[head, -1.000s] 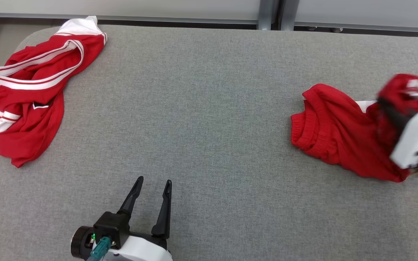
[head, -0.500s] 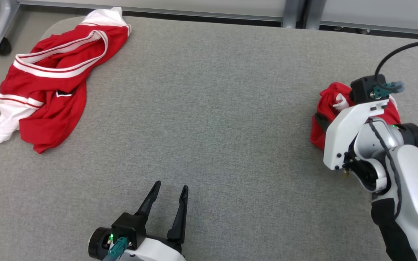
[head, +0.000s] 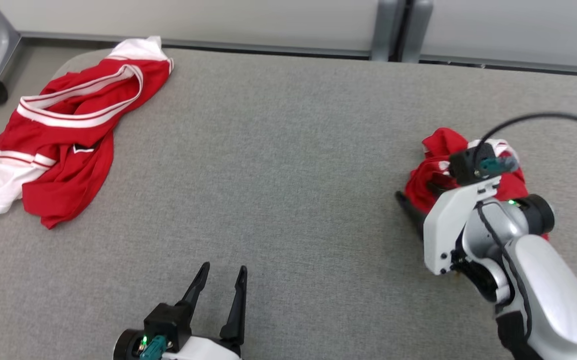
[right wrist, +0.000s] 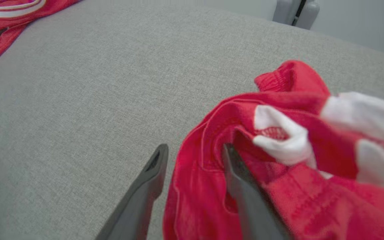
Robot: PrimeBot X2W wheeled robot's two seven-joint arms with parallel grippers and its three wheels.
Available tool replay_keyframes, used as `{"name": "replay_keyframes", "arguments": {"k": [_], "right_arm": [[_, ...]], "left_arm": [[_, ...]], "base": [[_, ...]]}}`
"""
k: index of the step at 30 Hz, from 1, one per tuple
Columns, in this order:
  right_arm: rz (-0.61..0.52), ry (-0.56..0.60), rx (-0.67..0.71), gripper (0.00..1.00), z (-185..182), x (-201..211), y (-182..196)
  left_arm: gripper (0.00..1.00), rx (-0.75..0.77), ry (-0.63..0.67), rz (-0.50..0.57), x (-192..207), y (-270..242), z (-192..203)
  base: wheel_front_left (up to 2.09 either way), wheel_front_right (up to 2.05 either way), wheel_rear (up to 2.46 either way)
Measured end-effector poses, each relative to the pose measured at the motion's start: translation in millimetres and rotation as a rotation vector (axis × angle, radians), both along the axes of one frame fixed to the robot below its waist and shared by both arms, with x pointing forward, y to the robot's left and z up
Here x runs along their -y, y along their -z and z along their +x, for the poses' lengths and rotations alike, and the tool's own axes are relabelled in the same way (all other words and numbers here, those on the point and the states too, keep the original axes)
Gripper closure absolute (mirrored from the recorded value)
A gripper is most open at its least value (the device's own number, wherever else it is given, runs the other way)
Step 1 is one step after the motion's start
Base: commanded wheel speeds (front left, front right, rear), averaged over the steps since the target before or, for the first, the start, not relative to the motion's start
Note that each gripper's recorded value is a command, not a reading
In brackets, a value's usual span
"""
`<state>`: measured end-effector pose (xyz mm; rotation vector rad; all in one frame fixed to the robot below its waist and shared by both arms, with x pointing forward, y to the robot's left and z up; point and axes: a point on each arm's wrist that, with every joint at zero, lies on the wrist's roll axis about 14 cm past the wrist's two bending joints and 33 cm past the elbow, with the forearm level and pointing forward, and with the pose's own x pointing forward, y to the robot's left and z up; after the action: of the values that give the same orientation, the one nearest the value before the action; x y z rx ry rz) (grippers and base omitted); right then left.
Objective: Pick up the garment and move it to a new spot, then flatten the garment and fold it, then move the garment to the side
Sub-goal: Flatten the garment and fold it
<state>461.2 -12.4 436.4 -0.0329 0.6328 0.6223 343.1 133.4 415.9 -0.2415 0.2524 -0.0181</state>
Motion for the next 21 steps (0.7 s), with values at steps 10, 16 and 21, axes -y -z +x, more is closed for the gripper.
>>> {"name": "replay_keyframes", "arguments": {"k": [10,16,21], "right_arm": [[0.086,0.011,0.267,0.0,-44.4,28.6,-59.7],[0.119,0.204,0.498,0.0,-75.5,94.7,-81.8],[0.081,0.397,0.6,0.0,-102.8,153.0,-68.0]], "left_arm": [[0.0,0.033,-0.017,-0.006,-4.8,-11.1,-18.2],[0.0,0.094,-0.052,0.001,-15.5,-28.8,-28.8],[0.0,0.163,-0.079,0.026,-25.3,-47.5,-34.3]], "base": [[0.0,0.0,0.0],[0.0,0.0,0.0],[0.0,0.0,0.0]]}}
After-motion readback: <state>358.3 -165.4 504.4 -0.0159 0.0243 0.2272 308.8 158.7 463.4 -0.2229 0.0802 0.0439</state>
